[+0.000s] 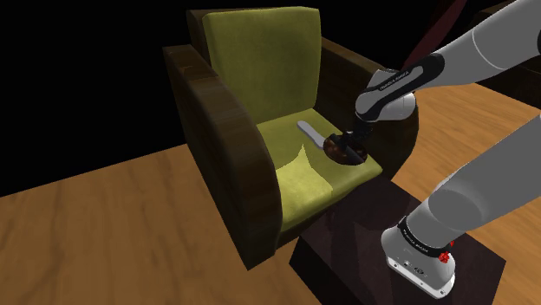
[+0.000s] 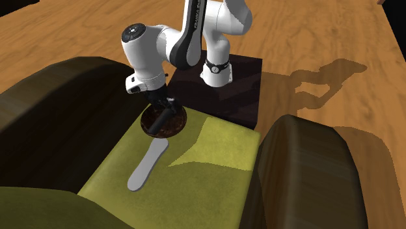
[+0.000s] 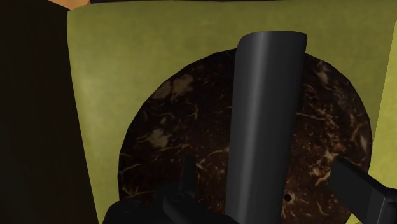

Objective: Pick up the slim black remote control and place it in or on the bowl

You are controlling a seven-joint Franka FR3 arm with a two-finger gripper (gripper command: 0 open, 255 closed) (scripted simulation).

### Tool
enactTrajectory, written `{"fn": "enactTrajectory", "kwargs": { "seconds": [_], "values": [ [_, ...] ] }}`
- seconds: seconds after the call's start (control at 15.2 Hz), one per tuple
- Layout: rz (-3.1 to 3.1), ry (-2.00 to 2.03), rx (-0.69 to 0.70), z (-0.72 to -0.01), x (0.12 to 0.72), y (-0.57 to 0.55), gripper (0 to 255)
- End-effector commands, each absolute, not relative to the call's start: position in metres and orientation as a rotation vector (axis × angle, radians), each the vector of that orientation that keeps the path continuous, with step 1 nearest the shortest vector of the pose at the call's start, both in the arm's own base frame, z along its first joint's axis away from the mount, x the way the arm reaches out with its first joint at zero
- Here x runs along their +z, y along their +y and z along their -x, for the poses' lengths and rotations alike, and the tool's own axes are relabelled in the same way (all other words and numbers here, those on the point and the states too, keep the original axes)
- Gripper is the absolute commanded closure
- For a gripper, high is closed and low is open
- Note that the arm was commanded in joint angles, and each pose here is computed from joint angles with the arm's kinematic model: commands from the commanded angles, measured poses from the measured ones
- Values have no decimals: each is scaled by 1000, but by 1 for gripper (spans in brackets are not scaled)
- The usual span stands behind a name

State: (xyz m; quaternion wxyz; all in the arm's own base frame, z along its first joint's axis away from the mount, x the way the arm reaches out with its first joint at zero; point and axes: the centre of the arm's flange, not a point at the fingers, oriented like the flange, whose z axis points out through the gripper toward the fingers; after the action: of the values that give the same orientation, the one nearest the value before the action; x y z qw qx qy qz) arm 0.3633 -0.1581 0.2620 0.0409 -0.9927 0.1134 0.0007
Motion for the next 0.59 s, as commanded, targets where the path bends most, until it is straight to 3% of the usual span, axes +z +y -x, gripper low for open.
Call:
{"fn": "enactTrajectory", "kwargs": {
  "seconds": [0.0, 0.2, 0.53],
  "values": [
    [3040, 347, 2, -363, 275, -159, 0],
    [3040, 347, 2, -363, 312, -162, 0],
    [3040, 347, 2, -363, 312, -162, 0]
  ]
}}
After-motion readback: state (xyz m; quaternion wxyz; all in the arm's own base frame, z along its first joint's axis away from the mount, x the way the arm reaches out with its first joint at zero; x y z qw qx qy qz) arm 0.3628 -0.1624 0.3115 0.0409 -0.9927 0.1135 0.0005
